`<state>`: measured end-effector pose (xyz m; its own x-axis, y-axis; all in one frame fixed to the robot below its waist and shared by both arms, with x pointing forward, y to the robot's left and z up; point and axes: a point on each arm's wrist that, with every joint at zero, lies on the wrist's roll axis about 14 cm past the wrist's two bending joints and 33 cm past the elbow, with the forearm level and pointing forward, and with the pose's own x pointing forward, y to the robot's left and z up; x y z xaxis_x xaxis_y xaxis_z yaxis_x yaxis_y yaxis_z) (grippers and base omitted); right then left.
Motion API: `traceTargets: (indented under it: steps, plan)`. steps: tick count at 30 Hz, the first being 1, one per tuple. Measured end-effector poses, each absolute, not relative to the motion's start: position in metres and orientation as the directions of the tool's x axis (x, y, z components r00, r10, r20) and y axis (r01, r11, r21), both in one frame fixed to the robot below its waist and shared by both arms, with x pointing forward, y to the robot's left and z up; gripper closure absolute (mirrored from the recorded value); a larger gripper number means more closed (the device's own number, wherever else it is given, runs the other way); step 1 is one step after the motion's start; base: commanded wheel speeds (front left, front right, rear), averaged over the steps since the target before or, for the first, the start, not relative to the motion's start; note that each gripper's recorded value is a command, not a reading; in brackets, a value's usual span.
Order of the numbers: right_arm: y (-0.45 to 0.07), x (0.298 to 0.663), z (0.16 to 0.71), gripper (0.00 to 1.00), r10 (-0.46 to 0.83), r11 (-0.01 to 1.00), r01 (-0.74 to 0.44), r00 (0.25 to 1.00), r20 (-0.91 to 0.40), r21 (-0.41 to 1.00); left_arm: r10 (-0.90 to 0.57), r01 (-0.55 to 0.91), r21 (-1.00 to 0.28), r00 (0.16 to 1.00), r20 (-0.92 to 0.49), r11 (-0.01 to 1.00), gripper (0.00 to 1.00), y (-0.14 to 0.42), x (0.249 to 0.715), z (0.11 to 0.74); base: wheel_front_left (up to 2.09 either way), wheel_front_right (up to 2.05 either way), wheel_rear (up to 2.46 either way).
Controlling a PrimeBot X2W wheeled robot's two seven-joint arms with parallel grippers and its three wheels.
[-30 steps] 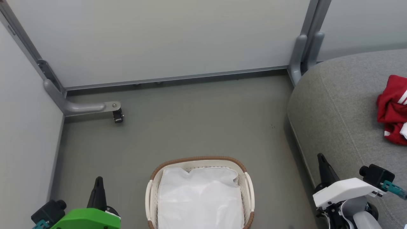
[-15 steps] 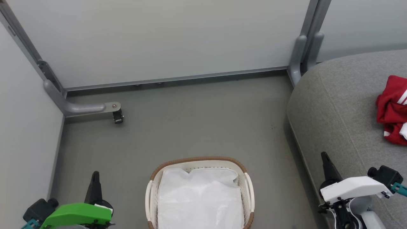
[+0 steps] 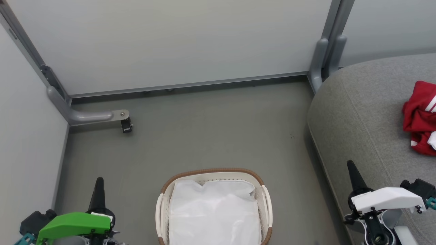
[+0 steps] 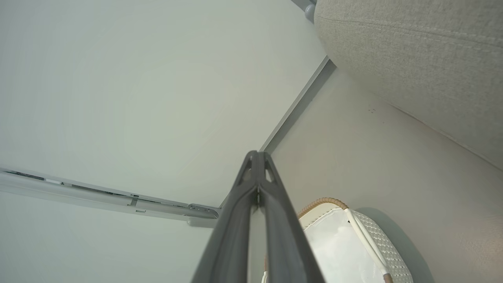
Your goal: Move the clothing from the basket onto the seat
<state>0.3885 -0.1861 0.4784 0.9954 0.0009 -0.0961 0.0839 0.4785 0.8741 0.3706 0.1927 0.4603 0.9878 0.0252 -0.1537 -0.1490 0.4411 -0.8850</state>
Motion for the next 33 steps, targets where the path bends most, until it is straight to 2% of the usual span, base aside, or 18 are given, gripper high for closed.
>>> traceTargets:
  steps: [33]
  plan:
    - [-0.194, 0.390, 0.494, 1.00, 0.000, 0.191, 0.049, 0.999, -0.050, 0.980, 0.010, -0.083, -0.981, 0.997, -0.082, 0.173, 1.00, 0.197, 0.381, 0.484, 0.00, 0.00, 0.00]
